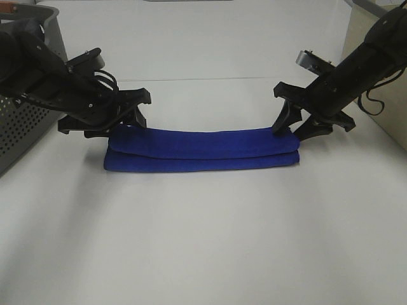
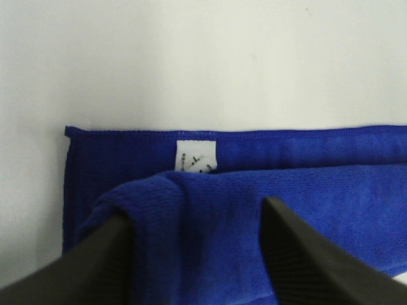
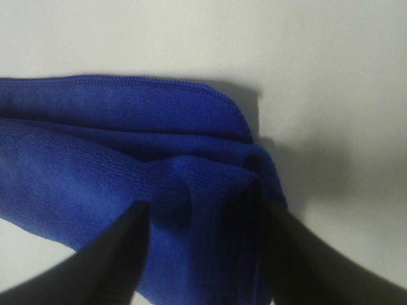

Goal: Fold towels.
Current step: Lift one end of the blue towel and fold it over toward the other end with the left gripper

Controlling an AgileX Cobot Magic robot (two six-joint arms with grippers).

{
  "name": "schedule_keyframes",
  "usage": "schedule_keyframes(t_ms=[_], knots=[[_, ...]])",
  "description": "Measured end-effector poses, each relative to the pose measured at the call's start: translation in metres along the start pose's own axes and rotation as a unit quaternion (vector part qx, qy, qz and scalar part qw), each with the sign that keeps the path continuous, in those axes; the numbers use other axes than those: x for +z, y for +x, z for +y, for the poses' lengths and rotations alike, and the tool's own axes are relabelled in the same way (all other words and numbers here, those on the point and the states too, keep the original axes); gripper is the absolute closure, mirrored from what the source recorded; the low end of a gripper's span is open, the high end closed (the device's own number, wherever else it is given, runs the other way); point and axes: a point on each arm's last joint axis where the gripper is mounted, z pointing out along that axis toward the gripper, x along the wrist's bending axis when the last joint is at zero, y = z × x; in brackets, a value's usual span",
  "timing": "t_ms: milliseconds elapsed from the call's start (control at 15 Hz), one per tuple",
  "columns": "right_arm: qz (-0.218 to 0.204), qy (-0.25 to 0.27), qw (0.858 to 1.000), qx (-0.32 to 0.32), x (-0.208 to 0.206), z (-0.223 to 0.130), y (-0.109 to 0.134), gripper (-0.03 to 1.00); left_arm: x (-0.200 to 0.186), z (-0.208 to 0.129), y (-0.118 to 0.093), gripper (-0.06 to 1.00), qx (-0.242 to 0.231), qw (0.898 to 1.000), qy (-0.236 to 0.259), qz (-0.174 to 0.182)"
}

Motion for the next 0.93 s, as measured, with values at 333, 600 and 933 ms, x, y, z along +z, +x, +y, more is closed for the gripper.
schedule_keyframes(t_ms=[333, 600, 933], knots=[[0.001, 0.003, 1.000, -0.016, -0.018, -0.001, 0.009, 0.15, 0.000, -0.004, 0.001, 0.20, 0.017, 1.000, 0.020, 0.002], [-0.018, 0.007, 1.000, -0.023, -0.028, -0.001, 0.010, 0.15, -0.010, 0.000, -0.002, 0.19, 0.049, 0.998, 0.025, 0.005], [-0.020, 0.007, 1.000, -0.023, -0.028, -0.001, 0.010, 0.15, -0.018, 0.008, 0.026, 0.18, -0.002, 0.999, 0.049, 0.018]])
